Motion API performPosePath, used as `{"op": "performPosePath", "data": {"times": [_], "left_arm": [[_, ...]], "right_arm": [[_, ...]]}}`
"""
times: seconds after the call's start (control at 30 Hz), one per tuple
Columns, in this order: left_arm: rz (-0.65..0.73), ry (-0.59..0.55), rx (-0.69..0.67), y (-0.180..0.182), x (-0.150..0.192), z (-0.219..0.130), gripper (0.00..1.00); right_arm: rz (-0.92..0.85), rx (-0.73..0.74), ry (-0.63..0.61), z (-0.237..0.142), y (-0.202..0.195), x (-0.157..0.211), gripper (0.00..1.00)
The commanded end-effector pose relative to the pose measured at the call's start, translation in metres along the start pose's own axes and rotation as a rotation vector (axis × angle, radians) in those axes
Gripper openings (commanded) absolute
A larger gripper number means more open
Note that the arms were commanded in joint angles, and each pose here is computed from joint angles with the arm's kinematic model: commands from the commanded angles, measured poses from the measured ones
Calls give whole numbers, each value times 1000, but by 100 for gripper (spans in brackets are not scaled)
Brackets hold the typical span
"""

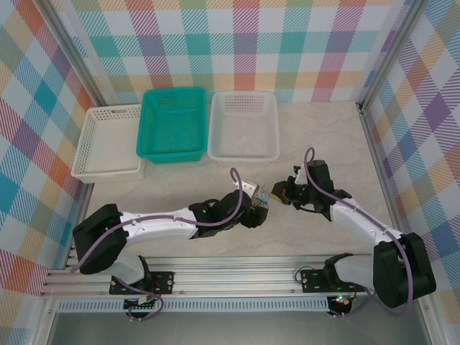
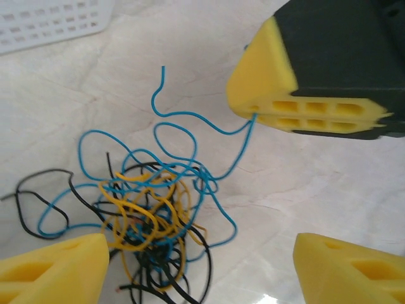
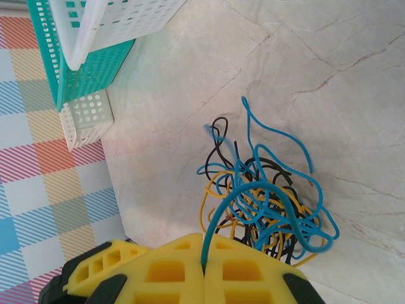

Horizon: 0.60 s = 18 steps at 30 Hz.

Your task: Untangle the cables

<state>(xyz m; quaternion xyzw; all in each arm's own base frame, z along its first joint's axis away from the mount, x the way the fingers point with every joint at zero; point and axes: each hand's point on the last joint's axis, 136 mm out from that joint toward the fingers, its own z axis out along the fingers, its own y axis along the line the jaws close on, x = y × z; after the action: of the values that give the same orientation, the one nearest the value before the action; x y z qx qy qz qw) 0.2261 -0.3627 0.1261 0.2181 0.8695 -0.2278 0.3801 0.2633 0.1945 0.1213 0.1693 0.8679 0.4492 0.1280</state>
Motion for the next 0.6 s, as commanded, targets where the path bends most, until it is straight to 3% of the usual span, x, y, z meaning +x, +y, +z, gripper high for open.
{"op": "performPosePath", "data": {"times": [0.0, 0.27, 0.43, 0.57], "left_arm": [[112, -10, -80, 7, -3, 12, 75], [72, -84, -127, 4, -22, 41, 70], [26, -95, -119, 0, -25, 56, 49], [-2, -76, -169, 10, -13, 69, 43]], "right_arm": [[-31, -31, 19, -6, 20, 2, 0], [-18, -55, 28, -9, 31, 3, 0], [-16, -72, 26, -13, 38, 4, 0], [-17, -96, 10, -18, 44, 4, 0]]}}
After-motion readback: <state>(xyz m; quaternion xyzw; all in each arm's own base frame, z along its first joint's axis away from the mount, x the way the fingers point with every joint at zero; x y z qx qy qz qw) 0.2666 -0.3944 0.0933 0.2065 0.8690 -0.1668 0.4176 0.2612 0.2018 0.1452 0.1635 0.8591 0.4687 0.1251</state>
